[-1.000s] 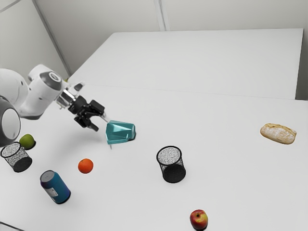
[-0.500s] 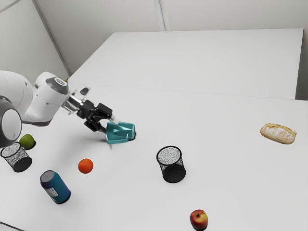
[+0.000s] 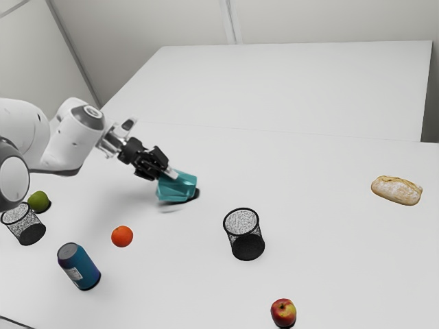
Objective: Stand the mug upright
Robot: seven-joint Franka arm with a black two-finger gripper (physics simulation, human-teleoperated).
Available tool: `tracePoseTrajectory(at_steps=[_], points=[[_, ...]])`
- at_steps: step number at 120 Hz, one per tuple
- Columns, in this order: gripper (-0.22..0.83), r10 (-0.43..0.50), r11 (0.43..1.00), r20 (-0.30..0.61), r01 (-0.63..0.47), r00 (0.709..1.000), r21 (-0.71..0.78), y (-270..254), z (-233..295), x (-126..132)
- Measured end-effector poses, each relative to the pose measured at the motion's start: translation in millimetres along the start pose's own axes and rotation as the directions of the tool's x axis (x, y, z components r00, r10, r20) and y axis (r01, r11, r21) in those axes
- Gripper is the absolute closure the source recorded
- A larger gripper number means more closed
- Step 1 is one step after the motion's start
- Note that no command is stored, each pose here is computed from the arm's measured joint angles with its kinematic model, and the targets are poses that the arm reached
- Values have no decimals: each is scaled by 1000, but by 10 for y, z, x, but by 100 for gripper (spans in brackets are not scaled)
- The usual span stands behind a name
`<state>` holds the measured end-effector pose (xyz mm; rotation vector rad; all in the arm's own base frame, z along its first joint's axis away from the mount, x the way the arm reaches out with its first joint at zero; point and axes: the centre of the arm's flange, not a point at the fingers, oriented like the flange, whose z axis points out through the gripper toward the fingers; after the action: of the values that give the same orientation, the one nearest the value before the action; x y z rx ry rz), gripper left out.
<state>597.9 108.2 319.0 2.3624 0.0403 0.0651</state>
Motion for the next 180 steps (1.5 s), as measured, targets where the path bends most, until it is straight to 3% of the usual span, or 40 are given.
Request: tracePoseTrajectory(at_steps=[29,57,73,93,110,124,133,152,180], points=[[73,4,1000,-9,-4,1000,-5,73,42,37],[75,23,1000,-32,-23,999,13,233,-114,35],[76,92,989,-5,-91,996,120,572,-200,-70],[76,173,920,103,-198,980,339,969,-182,-155],[75,201,808,213,-285,956,516,1243,-105,-205],[76,190,702,263,-318,946,637,1289,-85,-198],[75,163,665,278,-313,947,678,1288,-45,-204],[75,64,660,311,-274,948,699,1347,155,-295],[76,-61,679,287,-171,956,714,1312,276,-347]])
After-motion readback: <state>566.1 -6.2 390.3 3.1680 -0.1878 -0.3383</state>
